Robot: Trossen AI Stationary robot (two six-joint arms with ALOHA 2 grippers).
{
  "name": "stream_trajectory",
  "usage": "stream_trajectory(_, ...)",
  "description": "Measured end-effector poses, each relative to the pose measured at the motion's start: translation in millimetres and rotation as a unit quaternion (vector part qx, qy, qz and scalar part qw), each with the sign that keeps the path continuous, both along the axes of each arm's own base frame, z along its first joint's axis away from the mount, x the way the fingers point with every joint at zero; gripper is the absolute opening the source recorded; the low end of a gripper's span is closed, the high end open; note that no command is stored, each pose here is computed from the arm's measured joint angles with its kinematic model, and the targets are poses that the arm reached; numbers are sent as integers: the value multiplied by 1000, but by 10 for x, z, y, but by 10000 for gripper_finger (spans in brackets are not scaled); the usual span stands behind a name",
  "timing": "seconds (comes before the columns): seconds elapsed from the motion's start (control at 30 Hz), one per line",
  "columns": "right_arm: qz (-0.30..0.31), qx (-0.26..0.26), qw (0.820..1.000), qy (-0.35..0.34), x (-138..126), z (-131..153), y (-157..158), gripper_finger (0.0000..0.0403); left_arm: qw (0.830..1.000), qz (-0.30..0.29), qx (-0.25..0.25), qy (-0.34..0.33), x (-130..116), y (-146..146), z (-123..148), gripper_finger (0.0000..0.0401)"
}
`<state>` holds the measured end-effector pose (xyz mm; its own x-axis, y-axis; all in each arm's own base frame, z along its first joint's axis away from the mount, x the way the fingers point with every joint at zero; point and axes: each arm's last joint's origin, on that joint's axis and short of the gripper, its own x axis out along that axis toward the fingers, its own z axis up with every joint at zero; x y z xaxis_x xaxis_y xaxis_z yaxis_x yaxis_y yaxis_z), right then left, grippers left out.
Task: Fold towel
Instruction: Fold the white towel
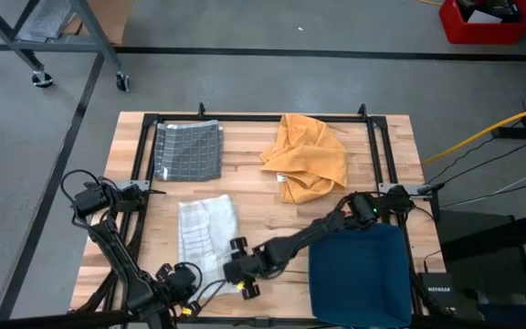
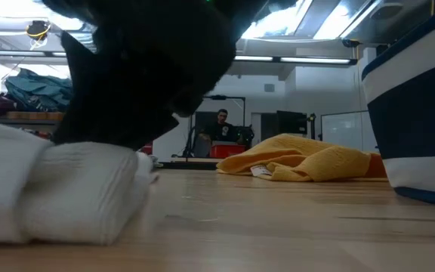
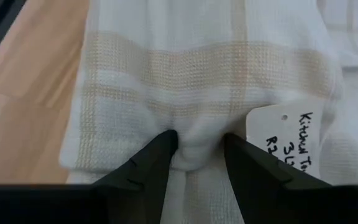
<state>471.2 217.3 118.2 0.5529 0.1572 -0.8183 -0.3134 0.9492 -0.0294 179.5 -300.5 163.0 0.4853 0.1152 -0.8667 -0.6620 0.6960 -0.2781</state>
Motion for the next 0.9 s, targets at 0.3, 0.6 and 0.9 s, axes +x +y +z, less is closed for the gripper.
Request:
stream_trajectory(0.3, -84, -67, 993, -56, -40, 252, 125, 160, 993, 20, 55, -106, 37, 81, 158, 2)
stream_trajectory(0.6, -87, -78, 992, -53, -16, 650, 117, 160, 989, -16, 88, -115, -38, 178, 384, 1)
stream_trajectory(0.9, -50, -44, 997, -33, -56, 806, 213, 160, 977, -122, 133, -110, -124, 134, 475, 6)
